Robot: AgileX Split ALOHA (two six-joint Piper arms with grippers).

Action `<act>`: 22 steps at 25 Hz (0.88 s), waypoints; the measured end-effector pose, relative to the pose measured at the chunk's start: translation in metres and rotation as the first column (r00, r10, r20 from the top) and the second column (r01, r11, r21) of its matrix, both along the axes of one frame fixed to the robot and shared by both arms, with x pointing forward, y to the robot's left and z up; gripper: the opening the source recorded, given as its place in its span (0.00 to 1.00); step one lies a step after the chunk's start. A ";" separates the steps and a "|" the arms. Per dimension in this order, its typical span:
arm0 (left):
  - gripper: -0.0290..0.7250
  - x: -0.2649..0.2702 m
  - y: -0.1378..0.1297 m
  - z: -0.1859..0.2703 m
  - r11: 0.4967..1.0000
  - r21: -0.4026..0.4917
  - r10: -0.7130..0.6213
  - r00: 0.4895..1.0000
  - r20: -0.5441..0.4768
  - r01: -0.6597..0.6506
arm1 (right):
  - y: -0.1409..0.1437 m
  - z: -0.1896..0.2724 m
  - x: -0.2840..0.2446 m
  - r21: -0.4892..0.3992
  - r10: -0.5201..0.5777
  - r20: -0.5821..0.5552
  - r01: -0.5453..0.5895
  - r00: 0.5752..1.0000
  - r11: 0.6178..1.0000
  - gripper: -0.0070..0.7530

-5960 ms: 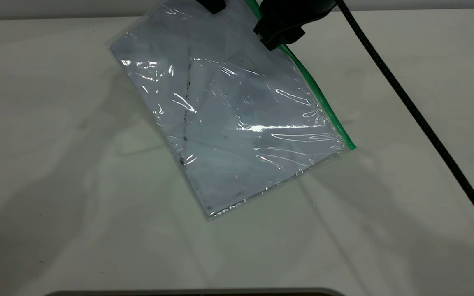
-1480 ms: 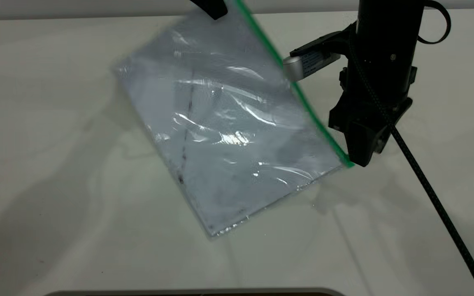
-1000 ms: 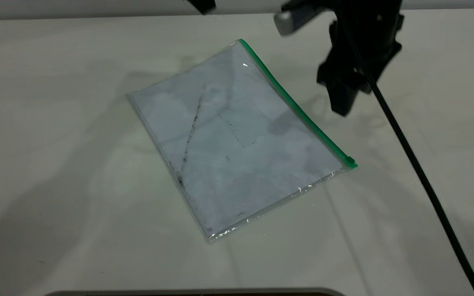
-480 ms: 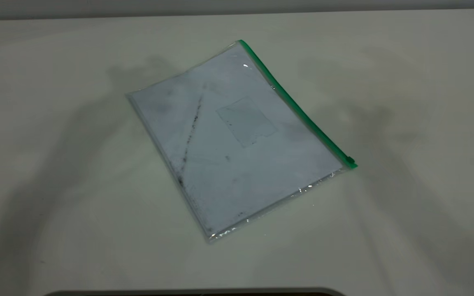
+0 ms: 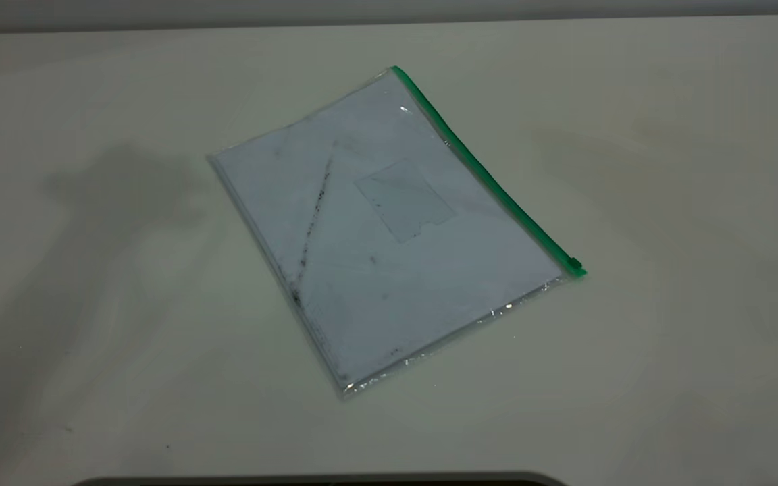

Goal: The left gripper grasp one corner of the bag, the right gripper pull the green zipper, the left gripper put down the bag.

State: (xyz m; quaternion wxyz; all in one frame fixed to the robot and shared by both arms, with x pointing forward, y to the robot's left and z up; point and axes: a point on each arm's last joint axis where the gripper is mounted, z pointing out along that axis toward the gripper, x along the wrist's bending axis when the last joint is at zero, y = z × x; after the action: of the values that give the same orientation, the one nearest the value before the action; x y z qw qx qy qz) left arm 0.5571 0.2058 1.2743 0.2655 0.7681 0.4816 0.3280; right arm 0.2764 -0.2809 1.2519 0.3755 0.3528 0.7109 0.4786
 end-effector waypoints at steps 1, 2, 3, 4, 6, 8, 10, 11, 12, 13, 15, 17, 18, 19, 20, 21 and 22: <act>0.82 -0.009 0.003 0.000 1.000 0.000 0.002 1.000 -0.009 -0.002 | -0.010 -0.009 -0.021 0.035 -0.004 0.023 0.004 1.000 0.999 0.75; 0.82 -0.019 0.006 0.000 1.000 -0.001 0.005 1.000 -0.016 -0.005 | -0.017 -0.021 -0.037 0.064 -0.003 0.027 0.001 1.000 0.998 0.75; 0.82 -0.025 0.009 -0.005 1.000 0.001 0.010 0.999 -0.039 -0.010 | -0.023 -0.033 -0.050 0.080 -0.007 0.024 0.005 1.000 0.997 0.75; 0.82 -0.033 0.011 -0.010 1.000 -0.001 0.019 0.998 -0.061 -0.019 | -0.027 -0.045 -0.057 0.080 -0.008 0.007 0.008 1.000 0.997 0.75; 0.82 -0.050 0.017 -0.019 0.999 -0.008 0.040 0.994 -0.100 -0.041 | -0.033 -0.069 -0.074 0.079 0.005 -0.022 -0.003 1.000 0.997 0.75; 0.82 -0.064 0.022 -0.035 0.998 -0.006 0.059 0.986 -0.157 -0.061 | -0.037 -0.091 -0.087 0.100 0.029 -0.021 -0.027 0.999 0.995 0.75; 0.82 -0.082 0.029 -0.048 0.997 -0.007 0.080 0.977 -0.196 -0.083 | -0.040 -0.115 -0.100 0.140 0.060 -0.005 -0.059 0.998 0.988 0.75; 0.82 -0.090 0.031 -0.057 0.996 -0.001 0.086 0.971 -0.221 -0.089 | -0.039 -0.125 -0.100 0.146 0.068 -0.029 -0.063 0.997 0.987 0.75; 0.82 -0.101 0.035 -0.064 0.996 0.003 0.091 0.967 -0.237 -0.093 | -0.037 -0.133 -0.099 0.143 0.075 -0.067 -0.065 0.995 0.988 0.75; 0.82 -0.112 0.039 -0.068 0.995 0.003 0.093 0.966 -0.240 -0.095 | -0.034 -0.141 -0.094 0.125 0.081 -0.113 -0.066 0.990 0.990 0.75; 0.82 -0.134 0.047 -0.081 0.995 0.010 0.099 0.960 -0.262 -0.100 | -0.028 -0.154 -0.086 0.086 0.102 -0.156 -0.089 0.982 0.992 0.75; 0.82 -0.157 0.055 -0.092 0.994 0.003 0.108 0.958 -0.266 -0.111 | -0.023 -0.162 -0.079 0.077 0.122 -0.167 -0.111 0.978 0.991 0.75; 0.82 -0.167 0.058 -0.099 0.994 0.006 0.110 0.955 -0.274 -0.113 | -0.022 -0.165 -0.076 0.074 0.125 -0.165 -0.114 0.978 0.991 0.75; 0.82 -0.178 0.062 -0.106 0.993 0.004 0.112 0.955 -0.274 -0.116 | -0.020 -0.168 -0.073 0.073 0.125 -0.166 -0.114 0.978 0.991 0.75; 0.82 -0.189 0.066 -0.110 0.993 -0.001 0.112 0.958 -0.266 -0.117 | -0.019 -0.172 -0.070 0.066 0.125 -0.171 -0.115 0.977 0.991 0.75; 0.82 -0.198 0.069 -0.117 0.993 -0.001 0.115 0.956 -0.269 -0.120 | -0.018 -0.177 -0.067 0.054 0.122 -0.186 -0.114 0.975 0.992 0.75; 0.82 -0.209 0.073 -0.123 0.992 -0.006 0.117 0.957 -0.264 -0.123 | -0.017 -0.181 -0.065 0.045 0.119 -0.199 -0.113 0.973 0.993 0.75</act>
State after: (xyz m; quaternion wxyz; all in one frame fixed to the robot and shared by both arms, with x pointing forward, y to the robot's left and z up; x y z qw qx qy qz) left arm 0.3483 0.2788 1.1513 0.1875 0.7713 0.5618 0.2332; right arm 0.2116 -0.2977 1.0705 0.2672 0.3635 0.7564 0.4736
